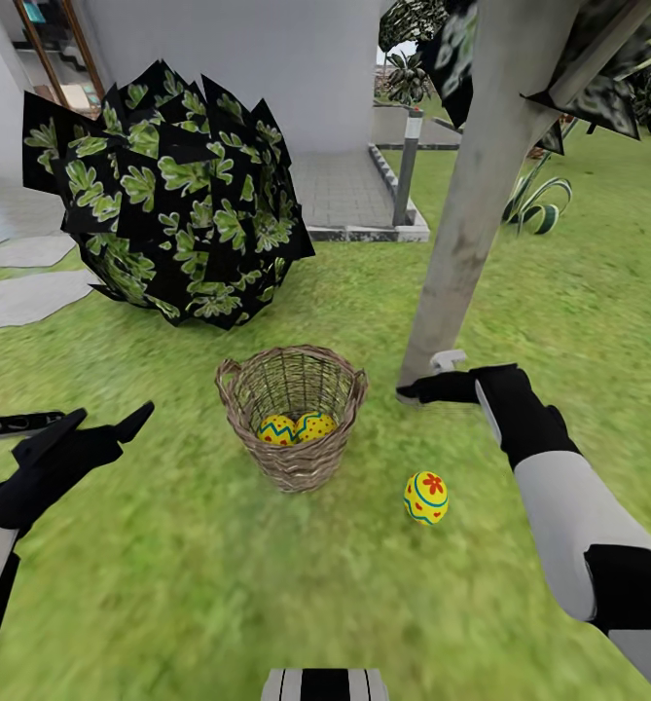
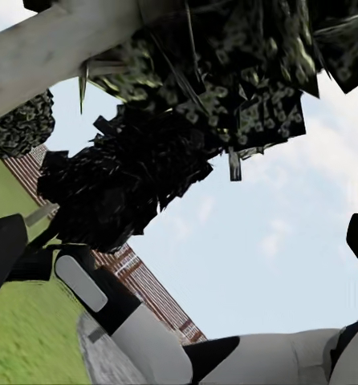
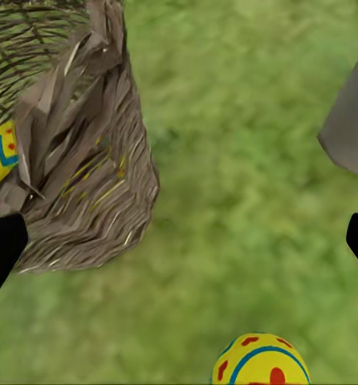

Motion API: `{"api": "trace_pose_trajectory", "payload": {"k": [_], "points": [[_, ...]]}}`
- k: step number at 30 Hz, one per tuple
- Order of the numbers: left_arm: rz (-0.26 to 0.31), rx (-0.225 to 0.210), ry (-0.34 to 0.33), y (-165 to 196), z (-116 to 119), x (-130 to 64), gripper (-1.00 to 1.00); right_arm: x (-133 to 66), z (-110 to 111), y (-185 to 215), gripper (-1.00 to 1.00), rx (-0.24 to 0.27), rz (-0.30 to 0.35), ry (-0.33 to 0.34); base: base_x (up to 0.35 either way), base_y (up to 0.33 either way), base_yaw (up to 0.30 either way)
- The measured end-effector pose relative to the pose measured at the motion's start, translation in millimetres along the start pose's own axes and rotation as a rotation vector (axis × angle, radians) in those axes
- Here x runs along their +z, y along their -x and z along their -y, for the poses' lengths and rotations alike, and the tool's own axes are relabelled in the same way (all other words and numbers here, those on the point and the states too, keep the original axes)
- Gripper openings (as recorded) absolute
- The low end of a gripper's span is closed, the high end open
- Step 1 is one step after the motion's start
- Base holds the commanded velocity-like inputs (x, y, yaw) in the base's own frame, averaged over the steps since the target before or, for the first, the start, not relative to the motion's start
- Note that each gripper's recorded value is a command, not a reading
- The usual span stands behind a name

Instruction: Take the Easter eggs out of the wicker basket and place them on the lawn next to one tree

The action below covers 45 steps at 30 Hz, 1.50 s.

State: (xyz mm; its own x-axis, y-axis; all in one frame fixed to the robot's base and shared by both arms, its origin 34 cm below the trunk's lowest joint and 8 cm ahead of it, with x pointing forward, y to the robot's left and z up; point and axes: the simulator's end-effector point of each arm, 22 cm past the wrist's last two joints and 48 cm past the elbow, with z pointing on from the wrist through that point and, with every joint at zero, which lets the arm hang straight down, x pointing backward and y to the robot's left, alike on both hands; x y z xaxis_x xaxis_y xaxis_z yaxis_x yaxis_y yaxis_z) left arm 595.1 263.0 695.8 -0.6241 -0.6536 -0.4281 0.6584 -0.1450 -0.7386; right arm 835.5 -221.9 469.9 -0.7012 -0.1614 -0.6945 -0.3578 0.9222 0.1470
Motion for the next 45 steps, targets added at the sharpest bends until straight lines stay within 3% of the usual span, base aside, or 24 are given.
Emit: {"api": "trace_pose_trajectory", "payload": {"k": [7, 14, 24, 31, 45], "points": [[0.036, -0.036, 0.016, 1, -13, -8.9, 1.0, -5.8, -3, 12, 1.0, -0.006, 0.019, -0.004, 0.0, 0.0, 0.0], [0.04, -0.039, 0.011, 1, -13, -8.4, 1.0, -3.5, -3, 4, 1.0, -0.004, 0.009, -0.013, 0.0, 0.017, 0.0], [0.041, -0.039, 0.005, 1, -12, -8.2, 1.0, -4.2, -3, 5, 1.0, -0.006, 0.011, -0.014, 0.038, 0.239, 0.0], [0.042, -0.044, 0.008, 0, -14, -8.5, 1.0, -12.9, 0, 16, 1.0, -0.015, 0.044, -0.023, 0.002, 0.012, 0.0], [0.03, -0.011, -0.022, 2, 12, 5.8, 1.0, -42.0, -9, 41, 1.0, -0.029, 0.089, -0.025, 0.0, 0.0, 0.0]]}}
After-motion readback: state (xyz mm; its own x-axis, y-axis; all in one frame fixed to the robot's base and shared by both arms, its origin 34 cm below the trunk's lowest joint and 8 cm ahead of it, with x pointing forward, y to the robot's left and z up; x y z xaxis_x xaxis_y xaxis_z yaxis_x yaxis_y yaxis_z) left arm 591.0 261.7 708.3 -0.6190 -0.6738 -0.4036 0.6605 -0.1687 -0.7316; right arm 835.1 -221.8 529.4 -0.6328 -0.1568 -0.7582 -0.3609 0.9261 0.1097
